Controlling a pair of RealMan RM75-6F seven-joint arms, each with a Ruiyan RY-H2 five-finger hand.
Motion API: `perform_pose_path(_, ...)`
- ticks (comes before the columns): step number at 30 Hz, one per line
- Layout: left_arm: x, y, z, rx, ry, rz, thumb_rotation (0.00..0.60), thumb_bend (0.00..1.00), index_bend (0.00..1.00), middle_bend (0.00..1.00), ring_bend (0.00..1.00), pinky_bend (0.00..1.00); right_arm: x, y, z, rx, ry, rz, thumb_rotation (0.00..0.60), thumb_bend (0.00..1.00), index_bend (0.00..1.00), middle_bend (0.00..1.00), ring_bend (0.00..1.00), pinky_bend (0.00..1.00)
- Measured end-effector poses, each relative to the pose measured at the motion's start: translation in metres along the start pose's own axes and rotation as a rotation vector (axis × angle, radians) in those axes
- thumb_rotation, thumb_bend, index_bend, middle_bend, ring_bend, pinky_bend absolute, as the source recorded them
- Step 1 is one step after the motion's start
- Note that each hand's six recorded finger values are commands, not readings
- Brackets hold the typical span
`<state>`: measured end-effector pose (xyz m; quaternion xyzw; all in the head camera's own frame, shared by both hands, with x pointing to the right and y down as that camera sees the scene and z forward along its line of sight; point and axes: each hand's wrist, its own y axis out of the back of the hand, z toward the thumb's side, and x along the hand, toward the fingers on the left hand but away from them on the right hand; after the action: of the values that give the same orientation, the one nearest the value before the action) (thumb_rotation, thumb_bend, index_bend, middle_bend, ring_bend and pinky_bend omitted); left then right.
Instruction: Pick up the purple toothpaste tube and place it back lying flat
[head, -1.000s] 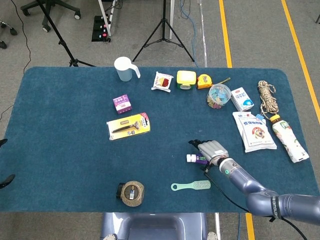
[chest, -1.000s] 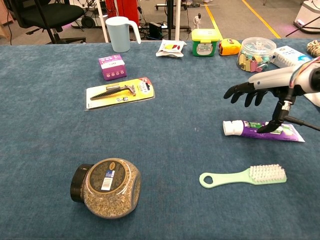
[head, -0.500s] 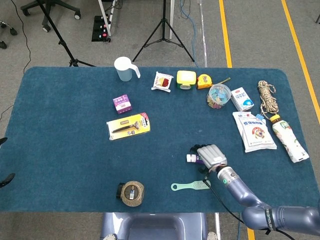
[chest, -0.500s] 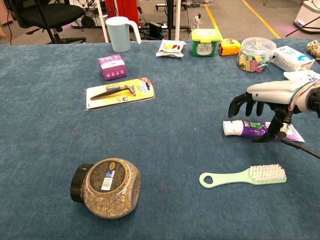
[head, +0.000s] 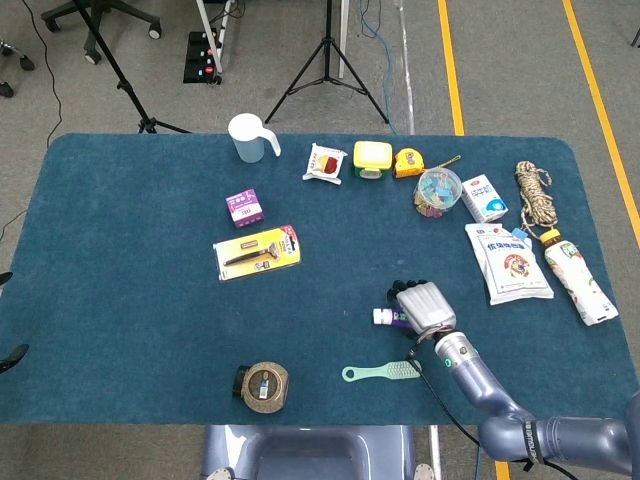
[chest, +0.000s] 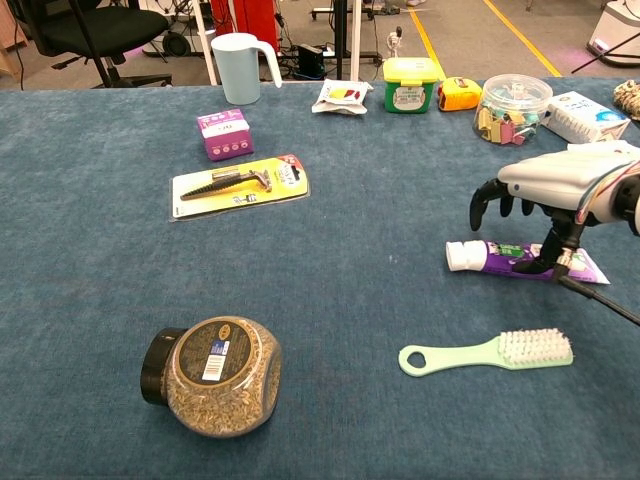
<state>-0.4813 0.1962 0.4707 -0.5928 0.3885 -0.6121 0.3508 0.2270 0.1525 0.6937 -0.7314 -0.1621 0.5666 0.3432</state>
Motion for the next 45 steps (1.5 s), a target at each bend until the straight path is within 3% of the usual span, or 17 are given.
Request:
perform_pose_path(25,-0.002,0.005,0.001,0.012,0.001,0.012,0.6,0.18,0.09,0.01,0.0,0.0,-0.003,-0.015,-0.032,0.154,-0.05,-0.017,0.6,0.3,0.29,0.2,0.27,0.22)
perform_pose_path(35,-0.004,0.005,-0.001,0.012,0.009,0.013,0.6,0.18,0.09,0.01,0.0,0.0,-0.013,-0.004,-0.039,0.147,-0.057,-0.03,0.6,0.3,0.36,0.21,0.27,0.23)
perform_pose_path(45,-0.003,0.003,-0.003,0.011,0.008,0.008,0.6,0.18,0.09,0.01,0.0,0.0,-0.012,-0.006,-0.03,0.117,-0.061,0.004,0.6,0.3,0.38,0.21,0.28,0.25)
